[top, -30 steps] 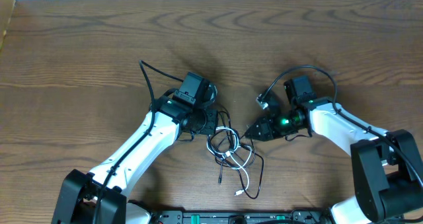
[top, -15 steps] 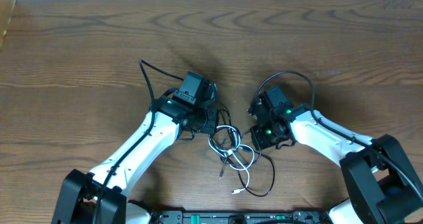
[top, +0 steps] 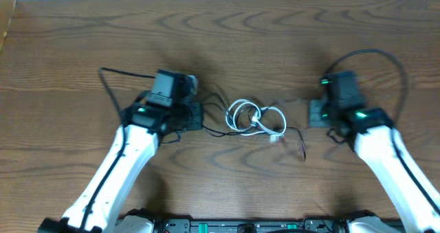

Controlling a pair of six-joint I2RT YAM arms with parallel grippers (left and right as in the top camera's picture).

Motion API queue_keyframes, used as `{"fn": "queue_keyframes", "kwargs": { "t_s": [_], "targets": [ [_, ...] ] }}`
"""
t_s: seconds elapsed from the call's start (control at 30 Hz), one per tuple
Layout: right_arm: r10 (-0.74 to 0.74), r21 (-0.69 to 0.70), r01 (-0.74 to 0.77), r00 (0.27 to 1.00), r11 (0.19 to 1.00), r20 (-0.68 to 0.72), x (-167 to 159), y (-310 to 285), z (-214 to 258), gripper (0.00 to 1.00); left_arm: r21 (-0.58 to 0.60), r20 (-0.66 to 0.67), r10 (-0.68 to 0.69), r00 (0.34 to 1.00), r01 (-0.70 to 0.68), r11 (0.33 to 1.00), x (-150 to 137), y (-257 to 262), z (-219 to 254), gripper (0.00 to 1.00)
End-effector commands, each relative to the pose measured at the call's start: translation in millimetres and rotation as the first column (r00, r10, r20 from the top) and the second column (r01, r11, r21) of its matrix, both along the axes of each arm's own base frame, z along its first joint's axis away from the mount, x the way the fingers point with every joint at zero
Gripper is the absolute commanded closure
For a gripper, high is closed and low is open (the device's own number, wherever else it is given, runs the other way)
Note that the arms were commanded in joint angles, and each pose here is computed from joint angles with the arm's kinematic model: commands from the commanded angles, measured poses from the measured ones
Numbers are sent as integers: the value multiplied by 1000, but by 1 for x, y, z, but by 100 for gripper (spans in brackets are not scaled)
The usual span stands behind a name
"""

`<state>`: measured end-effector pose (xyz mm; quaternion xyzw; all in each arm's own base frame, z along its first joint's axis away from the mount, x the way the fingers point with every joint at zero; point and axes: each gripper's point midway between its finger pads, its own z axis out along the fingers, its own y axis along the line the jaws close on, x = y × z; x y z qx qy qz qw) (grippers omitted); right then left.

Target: Untangle cables

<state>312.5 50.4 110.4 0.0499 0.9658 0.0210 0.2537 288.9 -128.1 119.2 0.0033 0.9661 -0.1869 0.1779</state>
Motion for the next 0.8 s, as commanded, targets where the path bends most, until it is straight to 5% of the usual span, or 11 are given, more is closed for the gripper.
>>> {"fn": "queue_keyframes", "kwargs": {
  "t_s": [0.0, 0.2, 0.47, 0.53, 0.57, 0.6, 0.77],
  "targets": [
    [-189, -23, 193, 975, 981, 117, 2, -48, 36, 99, -4, 49, 95, 994, -95, 996, 9, 29, 17, 93],
    [-335, 11, 336, 935, 942, 120, -9, -92, 43, 99, -53, 44, 180, 983, -177, 983, 13, 51, 23, 92],
    [-305, 73, 302, 952, 950, 33, -12, -80, 25, 99, -151, 20, 129, 991, -125, 981, 9, 33, 29, 92],
    [-272, 126, 270, 962, 955, 3, -11, -68, 19, 99, -171, 17, 116, 993, -112, 979, 8, 29, 30, 58],
    [-262, 141, 261, 965, 955, -7, -11, -64, 18, 99, -186, 15, 105, 994, -101, 977, 7, 26, 32, 33],
    [-252, 156, 252, 968, 955, -19, -11, -61, 15, 99, -194, 14, 98, 995, -94, 977, 7, 24, 32, 25],
    [-201, 232, 209, 978, 950, -55, -11, -44, 11, 99, -199, 14, 53, 998, -49, 979, 5, 10, 30, 21]
  ]
}}
